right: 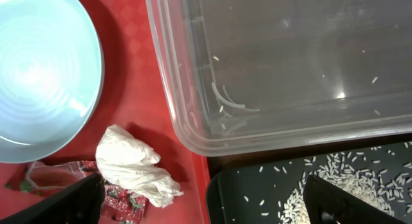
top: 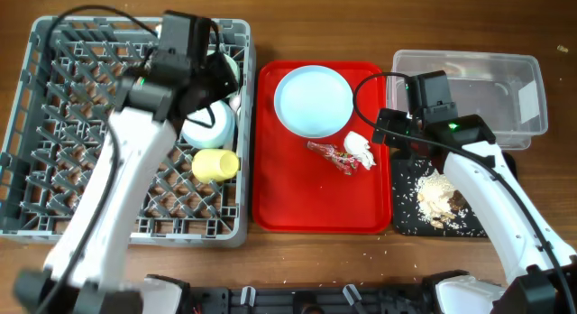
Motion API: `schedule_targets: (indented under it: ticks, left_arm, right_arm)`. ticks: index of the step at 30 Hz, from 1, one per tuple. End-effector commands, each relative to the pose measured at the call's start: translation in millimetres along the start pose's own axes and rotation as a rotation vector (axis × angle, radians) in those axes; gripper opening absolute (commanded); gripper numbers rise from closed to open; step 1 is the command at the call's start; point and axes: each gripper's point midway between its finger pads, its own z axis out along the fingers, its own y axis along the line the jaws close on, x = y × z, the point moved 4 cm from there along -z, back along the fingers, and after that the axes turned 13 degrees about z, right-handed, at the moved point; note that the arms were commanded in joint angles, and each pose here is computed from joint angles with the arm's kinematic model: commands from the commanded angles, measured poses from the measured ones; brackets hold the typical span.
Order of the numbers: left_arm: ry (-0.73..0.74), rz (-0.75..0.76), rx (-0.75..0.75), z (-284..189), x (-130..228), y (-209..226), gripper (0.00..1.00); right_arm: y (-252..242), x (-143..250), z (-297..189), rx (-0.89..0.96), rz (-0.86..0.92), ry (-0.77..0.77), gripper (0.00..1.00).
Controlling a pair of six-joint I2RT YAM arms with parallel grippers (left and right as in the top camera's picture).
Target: Sort waste into correct bins and load items into the dishwasher rack
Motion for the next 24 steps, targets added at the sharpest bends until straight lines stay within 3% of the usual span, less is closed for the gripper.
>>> schedule_targets:
  ticks: [1, 5, 10, 13, 17, 24]
  left_arm:
    - [0.09, 0.037, 0.019, -17.7, 27.6, -13.6, 0.04]
    - [0.38, 0.103, -0.088, -9.7, 87.8, -6.6, 0.05]
    - [0.513, 0.131, -0.127, 18.5, 131.3, 1.7, 0.04]
    - [0.519, 0.139, -0.162, 34.7, 145.0, 12.5, 0.04]
    - [0.422, 0.072, -0.383, 40.4, 136.6, 46.8, 0.04]
    - [0.462, -0.051, -0.469, 29.5, 131.0, 88.3, 0.04]
  right_arm:
    - [-0.4, -5.7, -1.2, 0.012, -0.002, -0.021, 1.0]
    - [-0.4, -5.7, -1.2, 0.012, -0.002, -0.021, 1.0]
    - [-0.4, -5.7, -1.2, 0.012, -0.002, -0.021, 1.0]
    - [-0.4, -5.7, -1.2, 0.012, -0.002, -0.021, 1.0]
    - [-0.4, -5.7, -1.1, 0.012, -0.003, -0.02, 1.0]
    - [-0.4, -5.7, -1.2, 0.012, -0.002, -0.021, 0.99]
